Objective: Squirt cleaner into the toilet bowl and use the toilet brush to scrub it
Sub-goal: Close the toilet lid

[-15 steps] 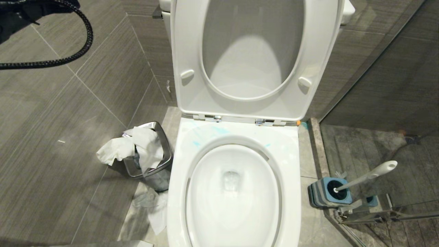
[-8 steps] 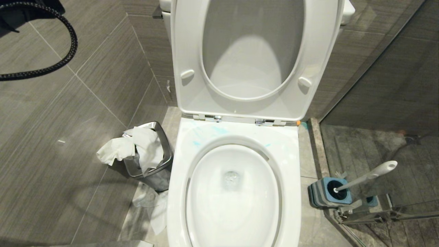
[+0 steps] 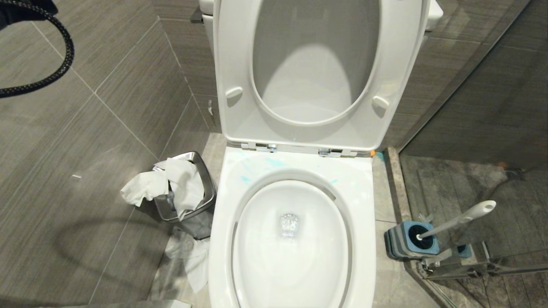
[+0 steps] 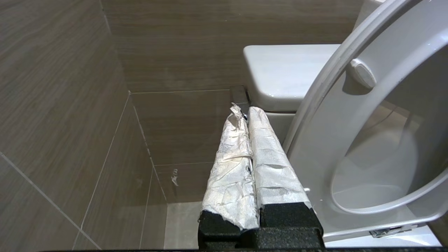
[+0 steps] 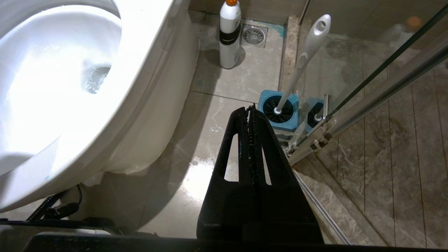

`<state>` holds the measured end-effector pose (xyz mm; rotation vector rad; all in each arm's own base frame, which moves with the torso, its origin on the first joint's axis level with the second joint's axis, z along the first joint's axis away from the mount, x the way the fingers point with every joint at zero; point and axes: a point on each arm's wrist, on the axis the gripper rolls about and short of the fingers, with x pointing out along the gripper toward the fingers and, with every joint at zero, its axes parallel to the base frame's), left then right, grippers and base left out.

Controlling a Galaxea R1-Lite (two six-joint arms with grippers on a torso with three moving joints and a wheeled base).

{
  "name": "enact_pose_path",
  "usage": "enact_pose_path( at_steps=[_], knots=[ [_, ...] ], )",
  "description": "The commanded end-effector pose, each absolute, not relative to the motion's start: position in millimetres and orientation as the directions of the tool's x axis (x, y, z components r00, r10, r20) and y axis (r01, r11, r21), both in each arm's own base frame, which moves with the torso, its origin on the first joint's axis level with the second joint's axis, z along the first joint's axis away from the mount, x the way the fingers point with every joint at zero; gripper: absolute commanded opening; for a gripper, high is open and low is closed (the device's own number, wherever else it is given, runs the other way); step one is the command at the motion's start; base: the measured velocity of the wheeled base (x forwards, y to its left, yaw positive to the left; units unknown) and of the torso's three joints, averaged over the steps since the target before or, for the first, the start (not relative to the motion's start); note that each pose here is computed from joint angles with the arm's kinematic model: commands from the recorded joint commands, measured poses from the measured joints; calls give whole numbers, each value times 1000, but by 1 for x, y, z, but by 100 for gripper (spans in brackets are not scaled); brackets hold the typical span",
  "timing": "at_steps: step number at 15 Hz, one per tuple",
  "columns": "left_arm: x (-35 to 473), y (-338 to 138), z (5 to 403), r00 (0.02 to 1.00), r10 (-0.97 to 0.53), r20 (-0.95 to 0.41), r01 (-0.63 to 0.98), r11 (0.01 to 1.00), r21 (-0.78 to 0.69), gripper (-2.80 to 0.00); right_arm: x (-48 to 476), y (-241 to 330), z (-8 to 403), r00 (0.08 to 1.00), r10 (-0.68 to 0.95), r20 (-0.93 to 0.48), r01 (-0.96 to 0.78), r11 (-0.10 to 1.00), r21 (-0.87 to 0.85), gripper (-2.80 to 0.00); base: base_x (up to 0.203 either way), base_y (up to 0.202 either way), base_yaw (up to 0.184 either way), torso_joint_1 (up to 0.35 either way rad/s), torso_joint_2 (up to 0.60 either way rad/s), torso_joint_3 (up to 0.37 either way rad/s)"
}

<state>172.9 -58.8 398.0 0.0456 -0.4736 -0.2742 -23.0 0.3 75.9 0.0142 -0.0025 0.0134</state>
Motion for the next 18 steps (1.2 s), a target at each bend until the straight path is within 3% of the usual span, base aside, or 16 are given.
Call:
enact_pose_path(
  at_steps=[1, 9, 12, 18],
  knots=[
    [188, -62, 394, 864, -276, 422, 251, 961, 115, -280, -23, 0, 76, 1000, 14, 2, -14, 1000, 14, -280, 0, 0, 0, 0, 0, 0],
    [261, -76, 436, 816, -241, 525, 216, 970, 110, -280, -23, 0, 76, 1000, 14, 2, -14, 1000, 15, -280, 0, 0, 0, 0, 0, 0],
    [284, -66, 443, 841, -217, 495, 193, 976, 100, -280, -23, 0, 76, 1000, 14, 2, -14, 1000, 14, -280, 0, 0, 0, 0, 0, 0],
    [312, -65, 441, 860, -259, 440, 311, 949, -49, -280, -23, 0, 76, 1000, 14, 2, -14, 1000, 14, -280, 0, 0, 0, 0, 0, 0]
  ],
)
